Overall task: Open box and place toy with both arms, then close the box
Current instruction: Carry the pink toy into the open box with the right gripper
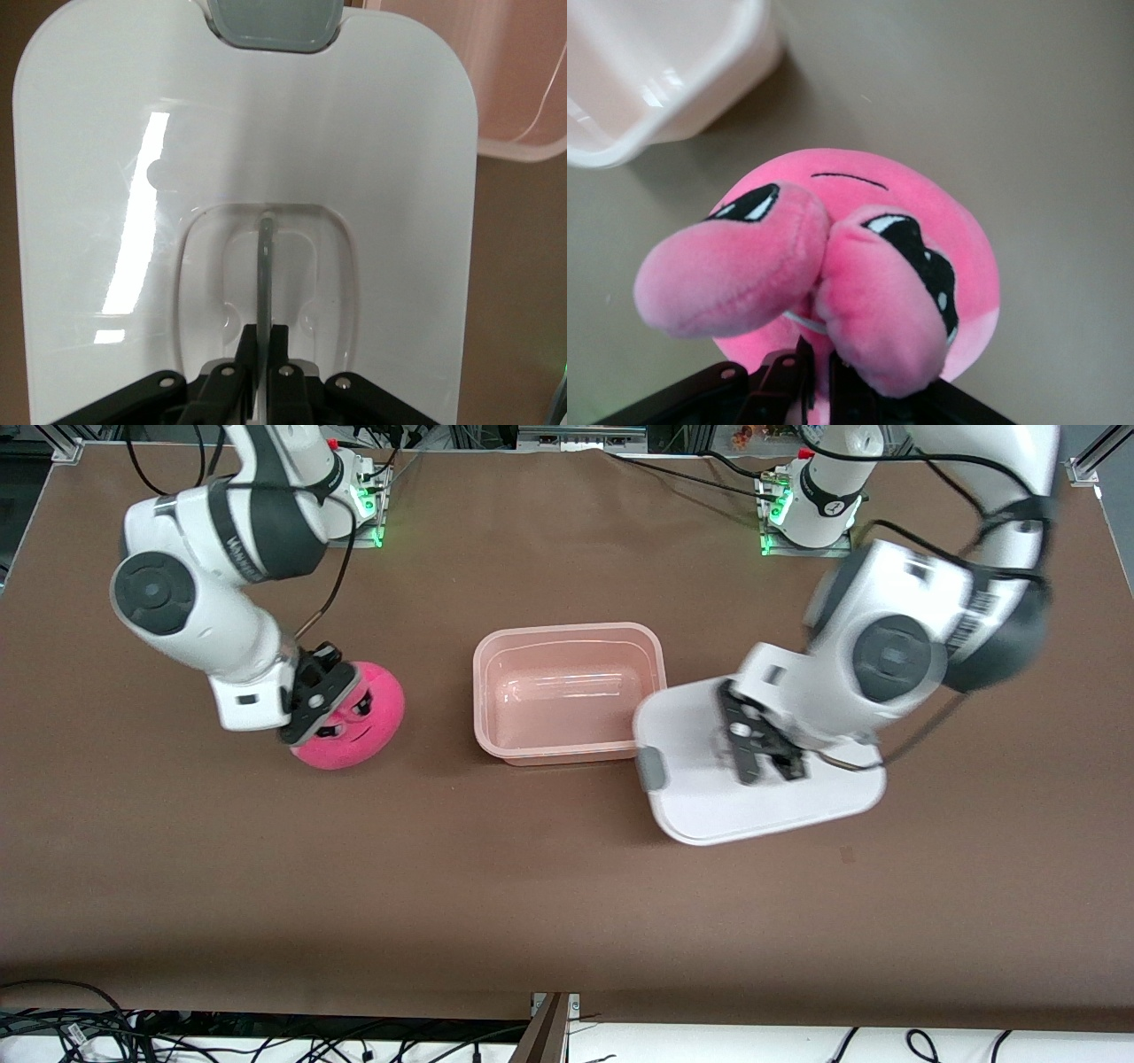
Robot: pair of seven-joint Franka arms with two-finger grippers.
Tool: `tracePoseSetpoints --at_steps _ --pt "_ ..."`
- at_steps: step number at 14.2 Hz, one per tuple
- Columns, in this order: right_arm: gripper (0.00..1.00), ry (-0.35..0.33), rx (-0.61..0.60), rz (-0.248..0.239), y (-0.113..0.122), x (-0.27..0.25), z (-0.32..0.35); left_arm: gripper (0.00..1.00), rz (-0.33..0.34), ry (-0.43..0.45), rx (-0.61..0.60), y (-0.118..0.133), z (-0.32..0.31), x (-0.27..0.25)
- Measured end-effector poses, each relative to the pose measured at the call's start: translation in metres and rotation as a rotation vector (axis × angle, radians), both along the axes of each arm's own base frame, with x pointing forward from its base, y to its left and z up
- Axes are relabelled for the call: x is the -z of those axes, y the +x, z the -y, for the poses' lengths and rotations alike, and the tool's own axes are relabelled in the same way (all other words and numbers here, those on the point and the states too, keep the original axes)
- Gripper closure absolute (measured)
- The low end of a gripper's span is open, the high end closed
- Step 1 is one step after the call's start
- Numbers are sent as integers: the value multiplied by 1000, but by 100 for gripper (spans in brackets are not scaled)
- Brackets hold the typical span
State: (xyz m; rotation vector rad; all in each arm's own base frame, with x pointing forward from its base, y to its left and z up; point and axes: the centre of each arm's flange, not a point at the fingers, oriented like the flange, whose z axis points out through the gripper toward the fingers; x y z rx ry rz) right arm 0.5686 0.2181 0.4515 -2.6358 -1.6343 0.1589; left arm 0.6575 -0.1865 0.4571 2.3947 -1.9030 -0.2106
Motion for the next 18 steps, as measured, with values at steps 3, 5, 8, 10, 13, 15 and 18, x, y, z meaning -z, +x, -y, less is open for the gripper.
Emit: tracePoseSetpoints --at_steps 3,5,8,10,13,15,18 --pt "92 28 -265 33 -22 -15 -80 93 -27 -18 37 14 -75 2" --pt "92 46 -421 55 -37 -22 -134 93 -34 -30 46 20 -127 2" --pt "92 50 -533 48 -56 -10 -192 93 -49 -38 75 20 -193 3" --pt "92 39 -571 19 -61 11 -207 93 -54 -42 83 19 -210 4" --pt "92 27 -615 -4 -75 33 -236 93 -60 -50 101 18 -232 6" --pt "92 18 -633 -8 -86 43 -258 93 -63 -54 106 18 -239 8" --pt "92 -13 -648 -3 -88 61 -276 93 -63 -58 119 18 -232 8"
